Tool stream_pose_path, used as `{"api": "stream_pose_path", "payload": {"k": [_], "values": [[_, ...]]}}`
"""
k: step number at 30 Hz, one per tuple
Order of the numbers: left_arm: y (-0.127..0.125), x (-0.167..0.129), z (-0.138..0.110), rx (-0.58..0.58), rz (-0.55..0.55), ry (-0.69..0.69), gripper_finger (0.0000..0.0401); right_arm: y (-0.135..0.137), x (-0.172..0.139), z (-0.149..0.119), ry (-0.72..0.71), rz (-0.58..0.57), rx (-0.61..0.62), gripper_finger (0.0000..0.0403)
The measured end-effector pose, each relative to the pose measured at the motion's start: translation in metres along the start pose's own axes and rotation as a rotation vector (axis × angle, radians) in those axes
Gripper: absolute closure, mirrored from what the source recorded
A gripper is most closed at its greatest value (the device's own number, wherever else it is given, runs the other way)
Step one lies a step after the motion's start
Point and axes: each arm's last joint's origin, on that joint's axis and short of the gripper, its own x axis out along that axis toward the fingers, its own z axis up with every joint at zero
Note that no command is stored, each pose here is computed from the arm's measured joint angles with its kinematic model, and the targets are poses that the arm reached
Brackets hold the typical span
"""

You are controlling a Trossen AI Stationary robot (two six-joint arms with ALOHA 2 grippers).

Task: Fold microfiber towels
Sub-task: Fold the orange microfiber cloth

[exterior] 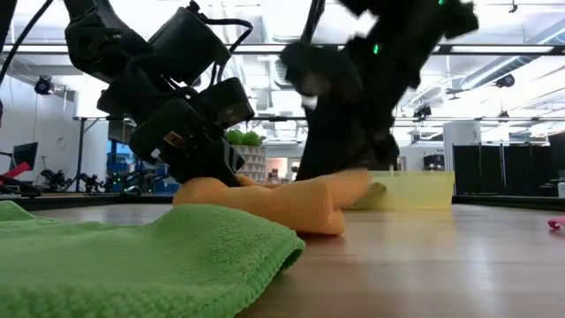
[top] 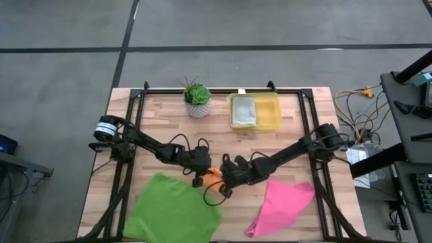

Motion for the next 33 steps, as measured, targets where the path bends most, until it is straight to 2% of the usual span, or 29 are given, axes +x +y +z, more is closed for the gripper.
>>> {"api": "stream_pose_path", "payload": {"k": [8, 13, 19, 23, 28, 33], "values": [[0.000, -0.013, 0.007, 0.050, 0.056, -0.014, 0.0401, -0.004, 0.017, 0.001, -0.011, -0.007, 0.016, 0.0394], [0.002, -0.028, 0.007, 0.090, 0.152, 0.051, 0.0401, -0.009, 0.019, 0.005, -0.021, -0.015, 0.019, 0.0394], [0.002, -0.039, 0.010, 0.123, 0.187, 0.066, 0.0392, -0.009, 0.011, 0.016, -0.103, -0.012, -0.005, 0.0394], [0.003, -0.042, 0.012, 0.192, 0.221, 0.056, 0.0354, -0.007, 0.006, 0.020, -0.128, 0.007, -0.033, 0.0394], [0.007, -0.046, 0.012, 0.223, 0.293, 0.076, 0.0282, -0.005, 0.006, 0.021, -0.141, 0.023, -0.042, 0.0392], [0.008, -0.053, 0.015, 0.242, 0.318, 0.076, 0.0207, 0.003, 0.005, 0.024, -0.227, 0.100, -0.072, 0.0360]]}}
